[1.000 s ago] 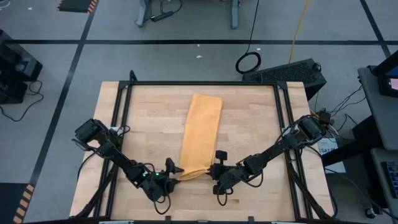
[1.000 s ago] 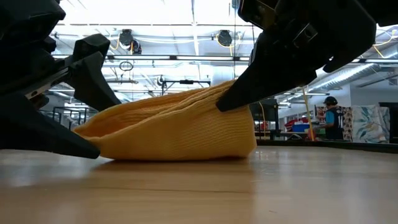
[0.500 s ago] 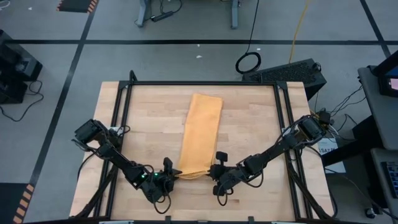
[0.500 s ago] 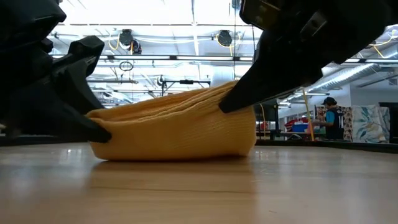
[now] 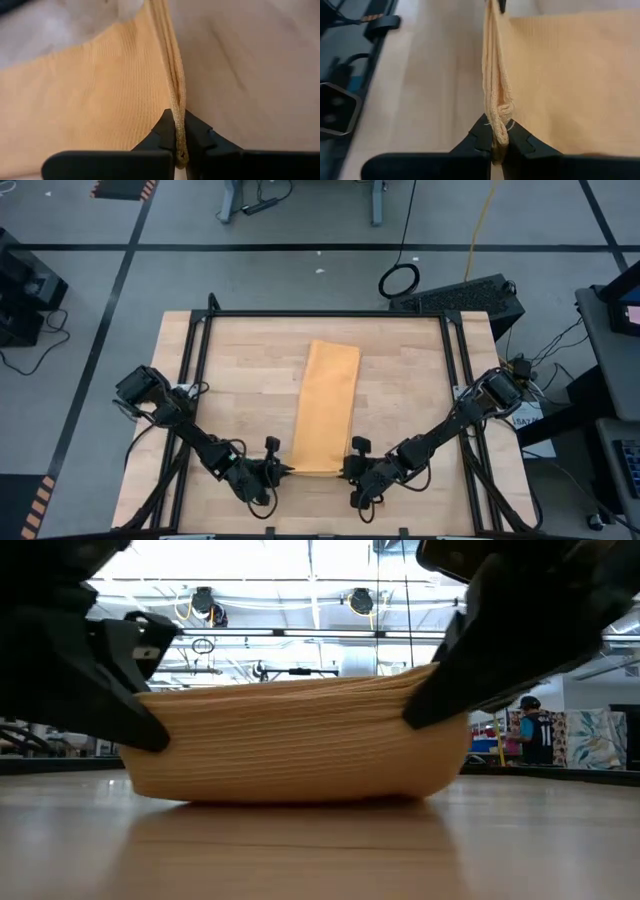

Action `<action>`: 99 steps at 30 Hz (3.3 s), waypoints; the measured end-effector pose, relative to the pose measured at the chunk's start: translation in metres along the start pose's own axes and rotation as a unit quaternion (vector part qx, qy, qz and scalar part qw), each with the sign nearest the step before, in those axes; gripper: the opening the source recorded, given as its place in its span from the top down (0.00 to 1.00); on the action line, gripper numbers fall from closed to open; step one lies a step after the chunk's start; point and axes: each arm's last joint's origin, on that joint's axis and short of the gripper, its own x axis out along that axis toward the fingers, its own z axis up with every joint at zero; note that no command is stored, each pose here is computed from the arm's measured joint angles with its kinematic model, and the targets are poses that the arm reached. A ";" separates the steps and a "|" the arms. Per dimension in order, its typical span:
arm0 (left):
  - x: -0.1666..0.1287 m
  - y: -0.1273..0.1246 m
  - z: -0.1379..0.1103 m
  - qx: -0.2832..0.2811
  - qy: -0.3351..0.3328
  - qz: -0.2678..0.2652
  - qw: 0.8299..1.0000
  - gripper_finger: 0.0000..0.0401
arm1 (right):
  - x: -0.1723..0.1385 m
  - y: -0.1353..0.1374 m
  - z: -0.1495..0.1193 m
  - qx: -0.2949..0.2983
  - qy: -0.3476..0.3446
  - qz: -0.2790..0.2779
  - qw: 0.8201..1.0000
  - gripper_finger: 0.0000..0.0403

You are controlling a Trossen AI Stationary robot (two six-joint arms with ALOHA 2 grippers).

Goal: Roll towel
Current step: Roll the yellow towel

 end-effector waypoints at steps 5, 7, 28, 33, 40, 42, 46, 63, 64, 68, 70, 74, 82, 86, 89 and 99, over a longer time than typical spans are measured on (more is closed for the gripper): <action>0.006 0.008 0.005 -0.076 -0.004 -0.036 0.996 0.97 | -0.002 0.005 -0.004 0.016 0.020 0.026 0.999 0.98; 0.009 0.012 0.006 -0.098 -0.002 -0.055 0.994 0.97 | -0.002 0.006 -0.005 0.000 0.027 0.030 0.999 0.98; 0.024 0.037 0.022 -0.265 -0.011 -0.228 0.937 0.97 | 0.000 0.021 -0.015 0.159 0.101 0.136 0.973 0.98; 0.039 0.049 0.014 -0.278 0.010 -0.230 0.933 0.97 | 0.005 0.007 -0.008 0.151 0.137 0.153 0.967 0.98; 0.054 0.053 0.001 -0.298 0.038 -0.229 0.926 0.97 | 0.009 -0.007 -0.007 0.104 0.150 0.133 0.974 0.98; 0.057 0.053 -0.002 -0.308 0.046 -0.226 0.923 0.97 | 0.009 -0.007 -0.007 0.101 0.147 0.131 0.975 0.98; 0.060 0.052 -0.004 -0.317 0.050 -0.224 0.920 0.97 | 0.009 -0.007 -0.007 0.103 0.149 0.129 0.975 0.98; 0.062 0.056 -0.001 -0.342 0.026 -0.212 0.915 0.97 | -0.017 0.005 -0.019 0.042 0.128 0.033 0.990 0.62; 0.062 0.056 -0.001 -0.345 0.028 -0.212 0.914 0.97 | -0.020 0.008 -0.020 0.033 0.122 0.029 0.992 0.62; 0.062 0.056 -0.001 -0.352 0.027 -0.212 0.911 0.97 | -0.027 0.016 -0.023 0.005 0.078 -0.003 0.997 0.60; 0.062 0.056 -0.001 -0.352 0.026 -0.212 0.911 0.97 | -0.028 0.018 -0.025 -0.001 0.060 -0.018 0.998 0.60; 0.062 0.056 -0.001 -0.352 0.026 -0.212 0.911 0.97 | -0.025 0.018 -0.025 0.000 0.050 -0.025 0.998 0.59; 0.062 0.056 -0.001 -0.351 0.026 -0.212 0.912 0.97 | -0.020 0.015 -0.024 0.004 0.054 -0.025 0.998 0.48; 0.062 0.056 -0.001 -0.349 0.026 -0.211 0.912 0.97 | -0.018 0.012 -0.022 0.014 0.059 -0.020 0.998 0.44; 0.062 0.056 -0.001 -0.349 0.025 -0.210 0.913 0.97 | -0.016 0.011 -0.019 0.015 0.063 -0.003 0.998 0.44; 0.062 0.056 -0.001 -0.341 0.024 -0.210 0.916 0.97 | -0.013 0.007 -0.014 0.020 0.065 0.009 0.998 0.78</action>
